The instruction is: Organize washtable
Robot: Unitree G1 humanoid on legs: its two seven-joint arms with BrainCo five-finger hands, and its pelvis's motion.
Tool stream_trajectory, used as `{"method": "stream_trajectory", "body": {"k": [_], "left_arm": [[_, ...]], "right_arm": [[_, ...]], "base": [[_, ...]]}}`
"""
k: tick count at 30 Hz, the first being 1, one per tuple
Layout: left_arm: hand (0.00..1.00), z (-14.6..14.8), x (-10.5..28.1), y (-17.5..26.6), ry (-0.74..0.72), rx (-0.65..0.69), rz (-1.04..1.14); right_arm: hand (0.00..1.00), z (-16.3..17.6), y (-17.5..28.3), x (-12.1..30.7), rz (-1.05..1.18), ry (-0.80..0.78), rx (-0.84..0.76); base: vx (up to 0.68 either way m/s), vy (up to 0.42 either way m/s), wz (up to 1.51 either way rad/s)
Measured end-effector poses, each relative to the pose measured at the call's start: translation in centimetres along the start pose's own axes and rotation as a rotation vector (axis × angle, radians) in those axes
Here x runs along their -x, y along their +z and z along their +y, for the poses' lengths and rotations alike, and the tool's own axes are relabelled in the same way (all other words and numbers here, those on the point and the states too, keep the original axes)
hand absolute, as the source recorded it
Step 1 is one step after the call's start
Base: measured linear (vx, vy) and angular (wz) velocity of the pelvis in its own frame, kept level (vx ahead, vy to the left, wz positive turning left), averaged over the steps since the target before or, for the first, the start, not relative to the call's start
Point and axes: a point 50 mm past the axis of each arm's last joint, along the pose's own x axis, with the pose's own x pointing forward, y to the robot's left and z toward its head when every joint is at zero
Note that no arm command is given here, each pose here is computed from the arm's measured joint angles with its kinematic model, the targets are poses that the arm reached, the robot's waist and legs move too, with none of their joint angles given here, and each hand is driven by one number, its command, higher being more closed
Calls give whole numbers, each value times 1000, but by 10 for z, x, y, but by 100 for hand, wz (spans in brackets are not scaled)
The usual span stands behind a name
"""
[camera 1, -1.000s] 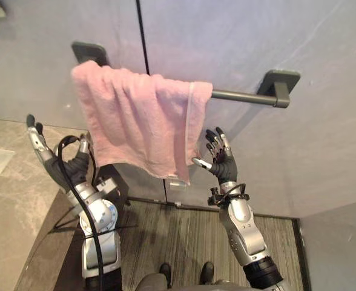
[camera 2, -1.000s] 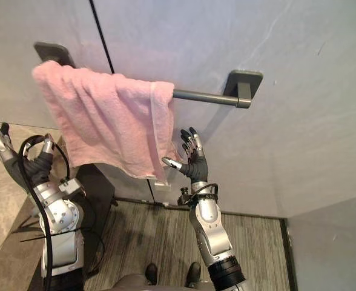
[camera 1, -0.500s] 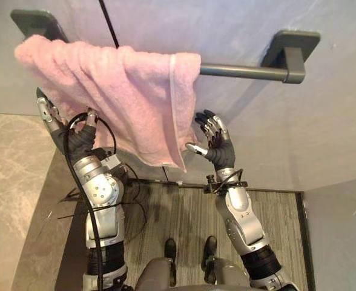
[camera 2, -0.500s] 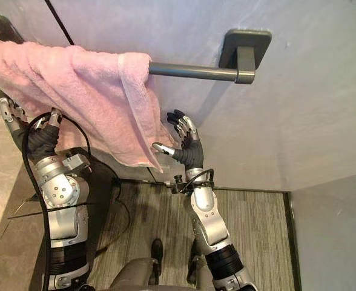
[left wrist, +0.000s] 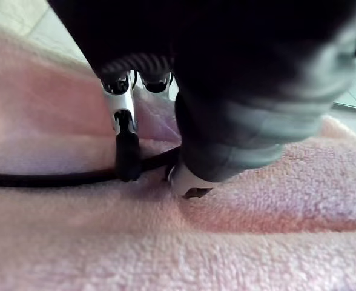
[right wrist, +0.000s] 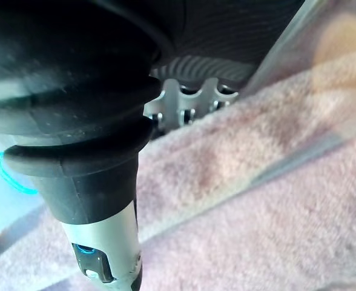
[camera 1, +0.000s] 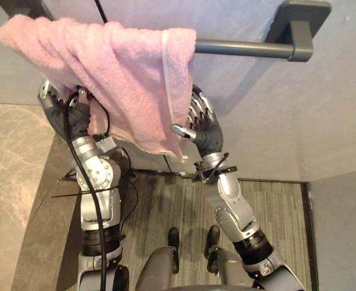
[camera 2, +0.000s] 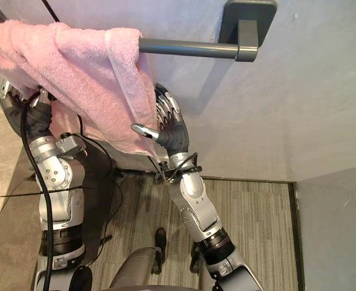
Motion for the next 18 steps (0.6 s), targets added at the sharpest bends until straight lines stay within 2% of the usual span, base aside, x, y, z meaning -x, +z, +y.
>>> {"method": "stream_trajectory", "body": {"k": [6,7,18], "left_arm": [[100,-4,-3,4,3,23,-16],[100,-5,-3,4,-1,27,-17],[100,-20,1,7,-56,73,-19]], "right_arm": [[0,15,-2,-20,-9,38,-56],[100,17,-3,-22,-6,45,-61],[100,20,2,-29,-23,27,-81]], "base": [[-11,2,1],[0,0,0],[-9,6,7]]}}
